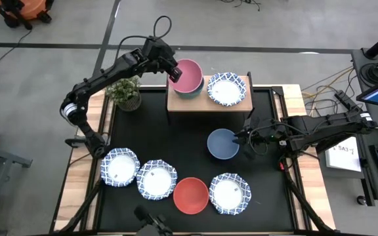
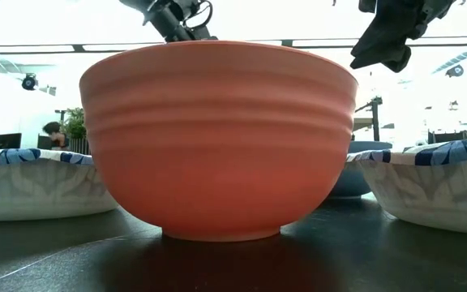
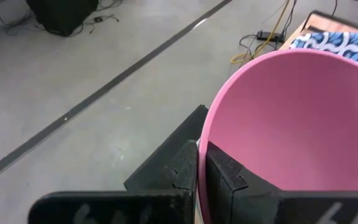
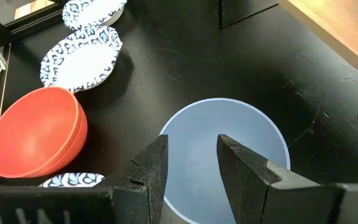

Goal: Place and stack bowls onto a shelf
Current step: Stack the pink plastic bowl on the green plastic bowl on the shelf, then stack the right white and blue paper plate on the white and blue paper plate on the shelf, then stack the orange plastic bowl on the pink plastic bowl on the shelf

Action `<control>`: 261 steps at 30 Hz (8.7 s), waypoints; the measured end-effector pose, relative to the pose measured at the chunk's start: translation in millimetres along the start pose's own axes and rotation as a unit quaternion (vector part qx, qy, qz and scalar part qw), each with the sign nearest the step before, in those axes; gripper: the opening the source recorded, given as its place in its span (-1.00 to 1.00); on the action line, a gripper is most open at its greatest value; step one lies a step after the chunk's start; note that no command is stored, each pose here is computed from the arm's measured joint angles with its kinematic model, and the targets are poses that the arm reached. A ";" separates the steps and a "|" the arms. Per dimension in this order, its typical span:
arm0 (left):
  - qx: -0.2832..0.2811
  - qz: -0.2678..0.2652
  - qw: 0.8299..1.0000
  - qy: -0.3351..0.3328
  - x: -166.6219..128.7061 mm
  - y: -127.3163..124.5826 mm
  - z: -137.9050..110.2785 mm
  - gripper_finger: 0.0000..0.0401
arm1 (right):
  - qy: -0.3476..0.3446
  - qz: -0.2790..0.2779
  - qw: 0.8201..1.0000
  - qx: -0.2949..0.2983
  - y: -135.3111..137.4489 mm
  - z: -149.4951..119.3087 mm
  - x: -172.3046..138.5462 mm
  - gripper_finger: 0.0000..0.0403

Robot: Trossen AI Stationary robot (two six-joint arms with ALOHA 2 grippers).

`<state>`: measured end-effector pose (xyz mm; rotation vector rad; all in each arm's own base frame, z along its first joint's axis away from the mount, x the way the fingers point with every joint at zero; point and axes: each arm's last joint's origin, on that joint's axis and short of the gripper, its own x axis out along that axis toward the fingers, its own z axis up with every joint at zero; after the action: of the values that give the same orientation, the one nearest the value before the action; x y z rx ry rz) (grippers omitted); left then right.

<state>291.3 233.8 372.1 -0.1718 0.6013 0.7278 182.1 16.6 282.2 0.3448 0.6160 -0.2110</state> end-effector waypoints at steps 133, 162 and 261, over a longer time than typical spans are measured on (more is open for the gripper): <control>0.051 -0.402 0.907 -0.115 -138.8 -171.1 -203.8 -0.61 | 0.348 0.026 0.929 -0.120 107.9 -17.4 98.0 -0.37; 0.051 -0.394 0.907 -0.141 -138.2 -173.1 -200.3 -0.61 | 0.395 -0.036 0.917 -0.039 95.8 -100.0 90.5 -0.91; 0.135 -0.328 0.915 0.189 -83.9 -288.3 -216.1 -0.03 | -0.066 0.167 0.982 -0.059 -15.4 -15.4 -14.9 -0.50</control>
<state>336.5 -103.4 226.9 -0.2432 0.9426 -0.0532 157.5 9.5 275.5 0.3107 0.4290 0.1236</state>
